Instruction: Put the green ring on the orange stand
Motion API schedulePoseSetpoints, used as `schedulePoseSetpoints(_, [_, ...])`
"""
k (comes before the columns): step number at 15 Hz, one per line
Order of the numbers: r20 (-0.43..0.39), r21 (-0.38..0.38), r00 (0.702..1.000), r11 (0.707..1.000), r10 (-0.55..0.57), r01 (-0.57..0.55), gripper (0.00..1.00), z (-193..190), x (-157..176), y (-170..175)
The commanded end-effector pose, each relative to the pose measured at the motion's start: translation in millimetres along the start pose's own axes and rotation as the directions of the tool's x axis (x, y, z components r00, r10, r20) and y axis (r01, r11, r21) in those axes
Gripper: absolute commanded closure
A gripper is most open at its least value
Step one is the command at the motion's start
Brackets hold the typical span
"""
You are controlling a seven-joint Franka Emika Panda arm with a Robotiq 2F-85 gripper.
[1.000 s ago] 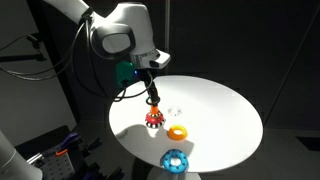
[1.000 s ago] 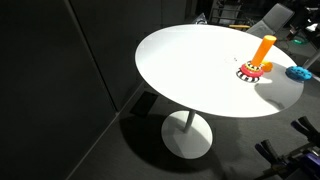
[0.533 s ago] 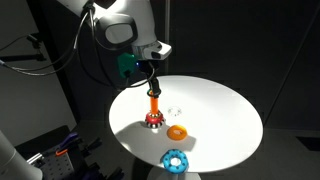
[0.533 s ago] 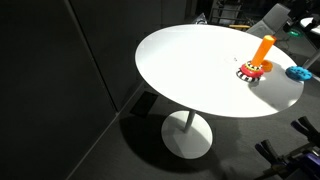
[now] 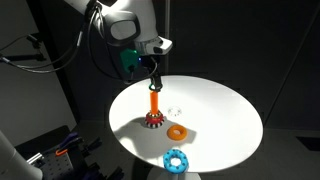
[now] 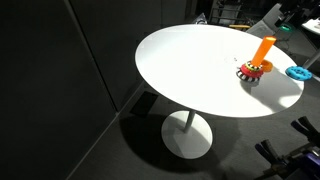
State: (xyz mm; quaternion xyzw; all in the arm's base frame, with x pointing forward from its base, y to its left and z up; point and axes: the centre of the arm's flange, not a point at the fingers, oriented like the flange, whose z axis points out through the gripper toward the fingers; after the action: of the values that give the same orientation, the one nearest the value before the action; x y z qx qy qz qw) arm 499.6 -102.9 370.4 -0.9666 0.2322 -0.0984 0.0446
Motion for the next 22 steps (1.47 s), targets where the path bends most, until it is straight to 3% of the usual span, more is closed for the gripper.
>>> schedulePoseSetpoints(1, [0.032,0.003,0.999,1.0,0.015,-0.015,0.55,5,17,-15])
schedulePoseSetpoints(9, [0.111,-0.002,0.994,1.0,0.003,-0.003,0.55,25,25,-22])
schedulePoseSetpoints(22, [0.16,-0.007,0.987,1.0,-0.01,0.011,0.55,34,31,-41])
